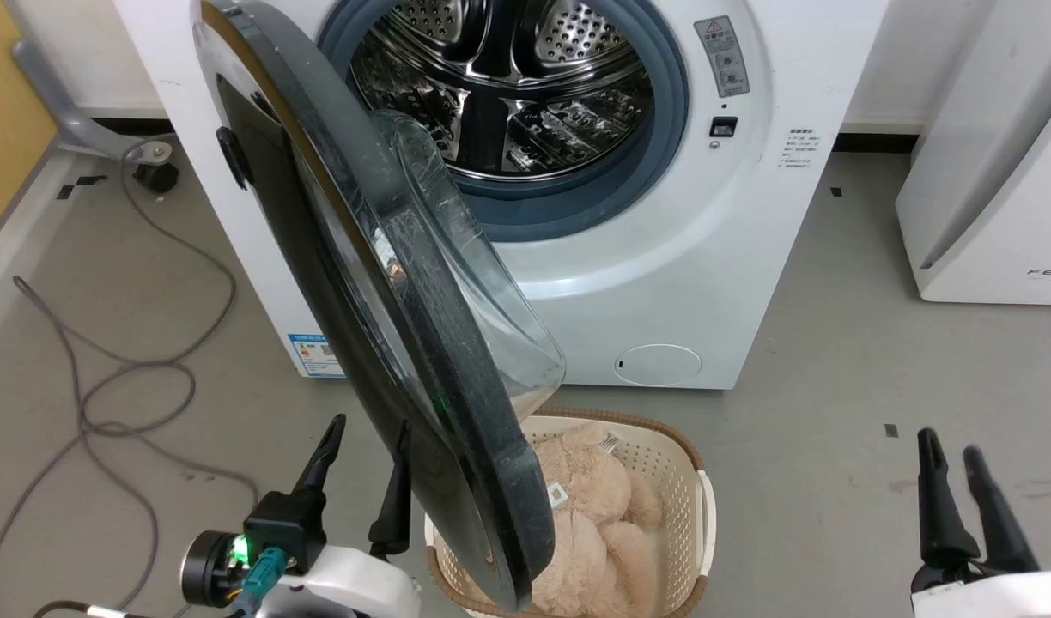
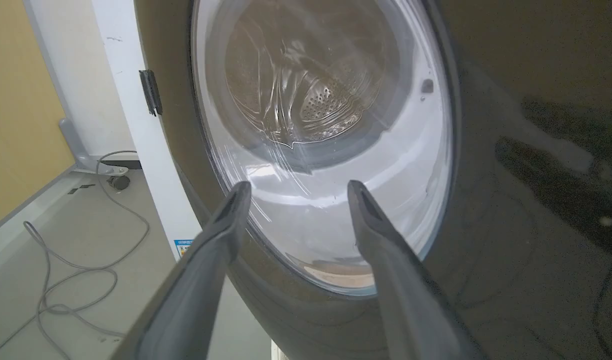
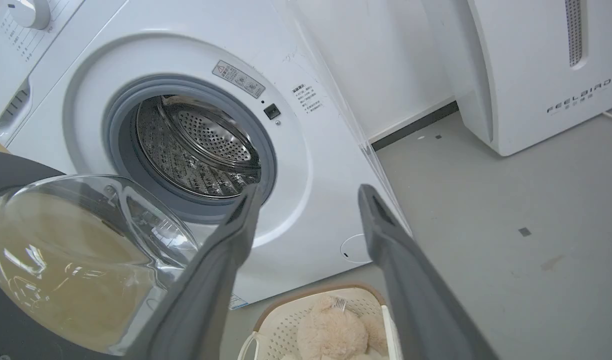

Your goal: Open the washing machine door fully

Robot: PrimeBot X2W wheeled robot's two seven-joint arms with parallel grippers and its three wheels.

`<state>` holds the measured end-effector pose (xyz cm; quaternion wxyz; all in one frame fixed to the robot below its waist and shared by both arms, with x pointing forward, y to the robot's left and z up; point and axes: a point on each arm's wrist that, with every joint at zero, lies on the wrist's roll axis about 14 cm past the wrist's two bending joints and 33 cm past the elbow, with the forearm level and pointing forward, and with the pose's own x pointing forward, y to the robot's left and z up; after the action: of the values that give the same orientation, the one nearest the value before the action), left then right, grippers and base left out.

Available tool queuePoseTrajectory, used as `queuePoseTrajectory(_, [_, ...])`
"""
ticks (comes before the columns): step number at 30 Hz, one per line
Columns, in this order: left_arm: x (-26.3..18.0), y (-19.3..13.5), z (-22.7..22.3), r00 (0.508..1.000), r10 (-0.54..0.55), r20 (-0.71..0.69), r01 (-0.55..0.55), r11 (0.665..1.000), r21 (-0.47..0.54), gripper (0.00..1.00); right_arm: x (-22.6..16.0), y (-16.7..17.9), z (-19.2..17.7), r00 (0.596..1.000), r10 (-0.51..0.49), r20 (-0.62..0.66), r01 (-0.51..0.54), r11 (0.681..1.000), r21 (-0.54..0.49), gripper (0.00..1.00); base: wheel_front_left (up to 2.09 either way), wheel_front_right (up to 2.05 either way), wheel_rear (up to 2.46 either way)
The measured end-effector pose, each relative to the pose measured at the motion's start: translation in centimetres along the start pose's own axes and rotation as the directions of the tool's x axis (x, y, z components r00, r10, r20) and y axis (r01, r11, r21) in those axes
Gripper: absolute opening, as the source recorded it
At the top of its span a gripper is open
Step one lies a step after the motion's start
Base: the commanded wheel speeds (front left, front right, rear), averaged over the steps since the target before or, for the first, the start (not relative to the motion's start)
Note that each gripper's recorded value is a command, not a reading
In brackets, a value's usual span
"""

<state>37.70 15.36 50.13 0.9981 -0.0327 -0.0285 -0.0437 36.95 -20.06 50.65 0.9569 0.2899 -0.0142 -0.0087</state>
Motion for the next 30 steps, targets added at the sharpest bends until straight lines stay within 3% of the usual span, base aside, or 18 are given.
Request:
queuePoseTrajectory(7, [-0.1, 0.4, -0.3, 1.0, 0.011, -0.008, -0.011, 1.0, 0.0, 1.0, 0.1, 2.9, 2.6, 0.992, 0.1, 0.078, -0.079, 0.968, -0.237, 1.0, 0.0, 0.0, 0.0])
queuePoseTrajectory(14, [-0.2, 0.7, -0.3, 1.0, 0.019, -0.008, -0.019, 1.0, 0.003, 1.0, 0.1, 4.5, 1.5, 0.989, 0.145, -0.006, -0.128, 0.854, -0.504, 1.0, 0.0, 0.0, 0.0])
queuePoseTrajectory(19, [-0.3, 0.8, -0.3, 1.0, 0.023, -0.009, -0.023, 1.0, 0.007, 1.0, -0.2, 3.5, 0.7, 0.993, 0.112, -0.043, -0.116, 0.81, -0.574, 1.0, 0.0, 0.0, 0.0])
queuePoseTrajectory(24, [-0.5, 0.9, -0.3, 1.0, 0.027, -0.011, -0.027, 1.0, 0.007, 1.0, -0.3, 3.0, 0.2, 0.994, 0.098, -0.055, -0.112, 0.816, -0.567, 1.0, 0.0, 0.0, 0.0])
queuePoseTrajectory(25, [-0.5, 0.9, -0.3, 1.0, 0.027, -0.011, -0.027, 1.0, 0.007, 0.51, -0.3, 3.0, 0.2, 0.994, 0.099, -0.055, -0.112, 0.816, -0.567, 1.0, 0.0, 0.0, 0.0])
queuePoseTrajectory(28, [-0.5, 0.9, -0.2, 1.0, 0.026, -0.009, -0.026, 1.0, 0.007, 0.32, -0.4, 2.9, 0.1, 0.994, 0.097, -0.056, -0.111, 0.822, -0.559, 1.0, 0.0, 0.0, 0.0])
queuePoseTrajectory(30, [-0.5, 0.9, -0.2, 1.0, 0.027, -0.007, -0.027, 1.0, 0.007, 0.09, -0.4, 2.8, 0.1, 0.994, 0.095, -0.056, -0.11, 0.828, -0.55, 1.0, 0.0, 0.0, 0.0])
